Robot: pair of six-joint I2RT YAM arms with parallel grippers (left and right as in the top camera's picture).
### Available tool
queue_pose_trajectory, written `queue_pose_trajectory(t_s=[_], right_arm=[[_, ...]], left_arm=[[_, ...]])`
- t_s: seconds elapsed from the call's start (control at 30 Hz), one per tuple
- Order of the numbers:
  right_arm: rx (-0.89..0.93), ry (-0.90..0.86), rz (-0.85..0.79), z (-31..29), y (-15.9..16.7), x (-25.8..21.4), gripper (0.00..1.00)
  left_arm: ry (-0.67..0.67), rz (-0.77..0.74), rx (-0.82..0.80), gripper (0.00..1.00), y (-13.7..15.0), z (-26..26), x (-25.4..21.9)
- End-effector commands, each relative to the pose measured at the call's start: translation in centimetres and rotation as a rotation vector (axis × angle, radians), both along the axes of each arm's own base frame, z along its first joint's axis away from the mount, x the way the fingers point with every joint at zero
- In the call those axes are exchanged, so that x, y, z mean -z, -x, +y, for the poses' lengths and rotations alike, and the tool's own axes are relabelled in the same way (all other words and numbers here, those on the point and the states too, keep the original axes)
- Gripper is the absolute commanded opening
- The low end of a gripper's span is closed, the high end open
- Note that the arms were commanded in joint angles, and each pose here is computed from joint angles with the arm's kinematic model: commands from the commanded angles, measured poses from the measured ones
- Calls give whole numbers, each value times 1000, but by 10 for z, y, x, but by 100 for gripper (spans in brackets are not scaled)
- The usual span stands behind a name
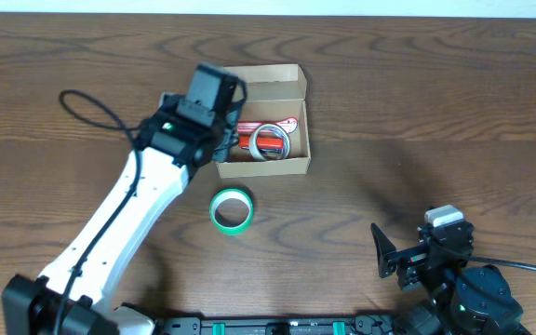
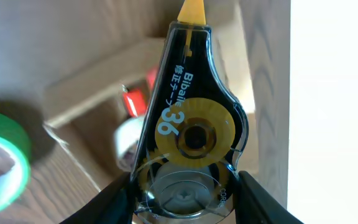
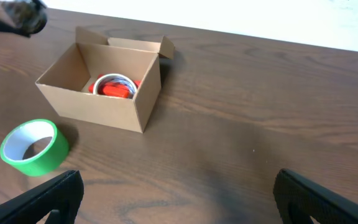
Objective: Pack container
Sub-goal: 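Lift the correction tape dispenser with the left gripper and carry it into the box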
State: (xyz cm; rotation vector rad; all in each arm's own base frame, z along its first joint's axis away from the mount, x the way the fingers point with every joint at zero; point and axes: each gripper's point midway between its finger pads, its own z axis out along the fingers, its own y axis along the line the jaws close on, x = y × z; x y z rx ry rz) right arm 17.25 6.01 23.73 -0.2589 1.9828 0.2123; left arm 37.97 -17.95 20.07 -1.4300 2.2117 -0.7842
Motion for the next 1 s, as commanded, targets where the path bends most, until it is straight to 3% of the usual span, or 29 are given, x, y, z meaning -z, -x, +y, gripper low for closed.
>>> queue_pose_trajectory(t_s=[0.0,0.27,0.97], right_arm=[[4,-10,-2,0,1,0,99],[4,-10,-2,0,1,-1,99],[5,-9,-2,-1,1,0,99]], left_arm=[[-61,1,56,44,-10,-19,7],[-67,99,142,45,-13,-59,47],[-126,301,155,45,-2,-54,118]])
